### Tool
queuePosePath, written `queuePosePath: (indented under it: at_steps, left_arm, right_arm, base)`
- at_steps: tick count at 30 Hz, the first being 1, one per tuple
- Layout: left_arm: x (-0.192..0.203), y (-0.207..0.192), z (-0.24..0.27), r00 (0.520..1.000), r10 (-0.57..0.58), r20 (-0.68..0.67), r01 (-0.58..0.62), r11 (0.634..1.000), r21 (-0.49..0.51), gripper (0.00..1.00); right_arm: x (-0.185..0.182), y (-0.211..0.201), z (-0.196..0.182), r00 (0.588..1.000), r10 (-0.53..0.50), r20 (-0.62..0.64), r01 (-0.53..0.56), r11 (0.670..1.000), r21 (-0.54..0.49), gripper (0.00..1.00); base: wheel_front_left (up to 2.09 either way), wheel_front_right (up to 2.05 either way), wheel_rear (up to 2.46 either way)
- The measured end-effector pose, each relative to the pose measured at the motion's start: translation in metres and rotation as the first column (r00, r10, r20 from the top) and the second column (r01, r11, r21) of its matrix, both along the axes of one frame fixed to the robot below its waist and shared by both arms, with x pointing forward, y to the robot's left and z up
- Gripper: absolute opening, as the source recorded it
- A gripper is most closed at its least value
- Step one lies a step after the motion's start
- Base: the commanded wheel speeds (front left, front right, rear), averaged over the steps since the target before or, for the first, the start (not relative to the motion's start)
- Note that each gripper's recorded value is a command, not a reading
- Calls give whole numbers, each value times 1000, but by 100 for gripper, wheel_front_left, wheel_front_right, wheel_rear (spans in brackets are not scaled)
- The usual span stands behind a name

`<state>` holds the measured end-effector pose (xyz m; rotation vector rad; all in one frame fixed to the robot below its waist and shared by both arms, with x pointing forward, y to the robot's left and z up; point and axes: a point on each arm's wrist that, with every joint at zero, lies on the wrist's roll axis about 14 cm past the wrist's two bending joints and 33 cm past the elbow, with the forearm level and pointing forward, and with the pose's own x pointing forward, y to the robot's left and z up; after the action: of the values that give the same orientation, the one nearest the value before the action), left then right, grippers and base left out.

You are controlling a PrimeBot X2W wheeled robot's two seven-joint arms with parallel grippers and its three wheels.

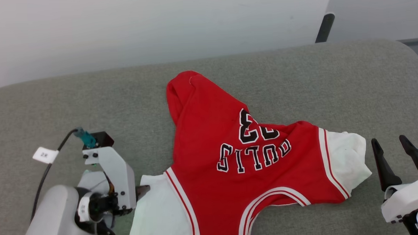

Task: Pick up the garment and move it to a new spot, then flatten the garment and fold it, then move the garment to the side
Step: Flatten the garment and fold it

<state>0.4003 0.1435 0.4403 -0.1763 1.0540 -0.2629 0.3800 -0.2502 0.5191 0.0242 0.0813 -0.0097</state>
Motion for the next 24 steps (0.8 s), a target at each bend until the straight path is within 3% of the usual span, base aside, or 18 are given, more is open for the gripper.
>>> queuePosePath:
  at_steps: [24]
  left_arm:
    - [19, -2, -61, 986, -36, -163, 51, 995, 87, 100]
  right_arm:
    - [12, -11, -23, 997, -21, -74, 23, 1000, 14, 100]
  base:
    - [0, 0, 0]
